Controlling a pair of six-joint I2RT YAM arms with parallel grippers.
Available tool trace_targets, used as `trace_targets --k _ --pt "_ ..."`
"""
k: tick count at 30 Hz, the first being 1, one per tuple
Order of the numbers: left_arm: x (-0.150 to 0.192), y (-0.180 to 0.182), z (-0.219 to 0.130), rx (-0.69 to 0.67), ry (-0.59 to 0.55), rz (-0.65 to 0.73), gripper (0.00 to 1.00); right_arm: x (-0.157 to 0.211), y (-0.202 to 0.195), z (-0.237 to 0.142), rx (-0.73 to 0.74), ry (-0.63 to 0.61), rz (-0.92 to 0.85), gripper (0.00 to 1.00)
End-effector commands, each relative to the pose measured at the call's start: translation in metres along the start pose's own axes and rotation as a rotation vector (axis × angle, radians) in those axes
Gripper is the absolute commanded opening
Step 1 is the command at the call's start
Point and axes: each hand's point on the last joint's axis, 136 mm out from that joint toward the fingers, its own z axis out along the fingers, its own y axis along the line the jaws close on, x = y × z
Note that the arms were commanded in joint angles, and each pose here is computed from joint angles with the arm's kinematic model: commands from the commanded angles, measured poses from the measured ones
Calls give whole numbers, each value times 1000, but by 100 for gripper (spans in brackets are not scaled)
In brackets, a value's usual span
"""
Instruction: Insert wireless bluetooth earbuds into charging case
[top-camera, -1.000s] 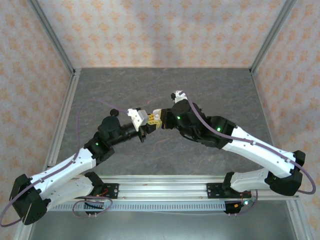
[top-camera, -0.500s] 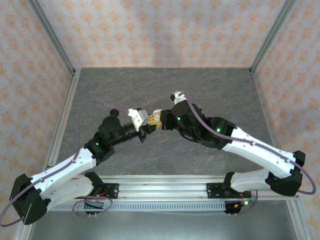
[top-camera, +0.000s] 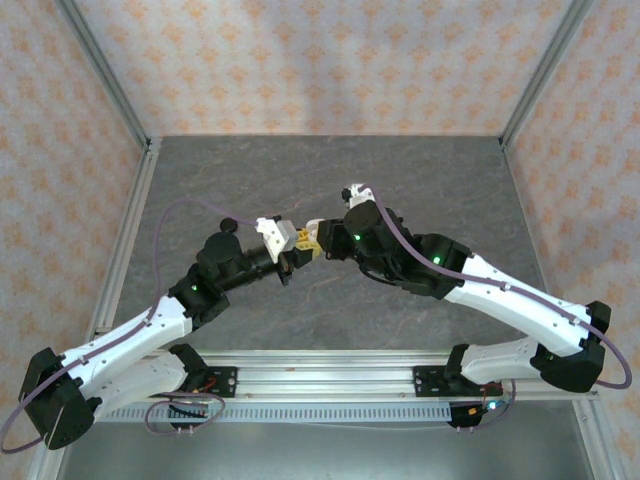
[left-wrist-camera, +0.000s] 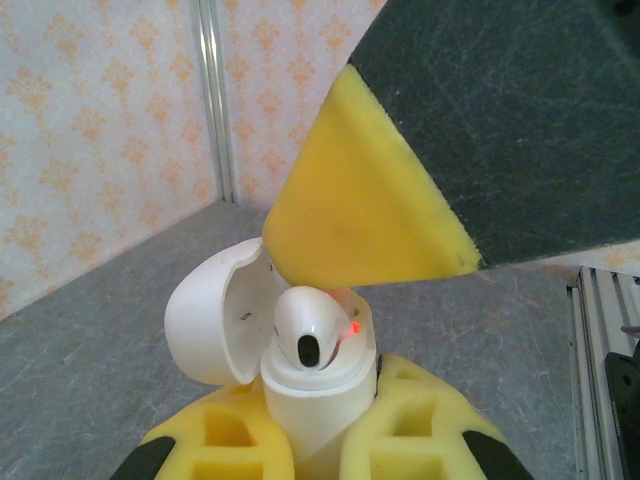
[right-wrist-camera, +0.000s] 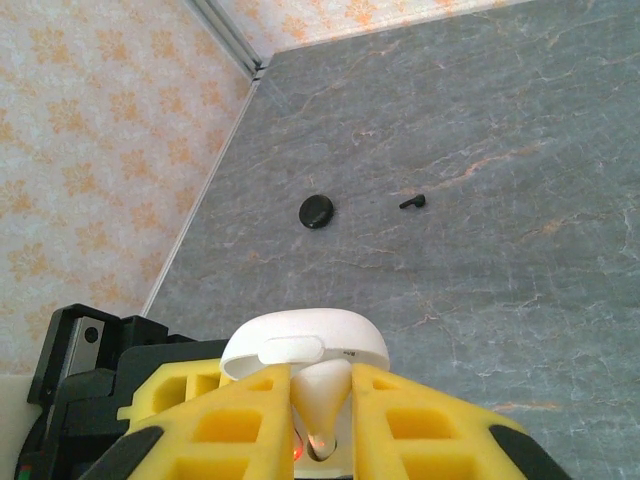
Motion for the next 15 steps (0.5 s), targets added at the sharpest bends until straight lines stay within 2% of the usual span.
trace_targets --k 1,15 --pt "-30 -3 -4 0 -93 23 0 2 -2 -5 9 8 26 21" --pt "-32 -4 -7 2 -98 30 0 0 -5 -6 26 2 76 22"
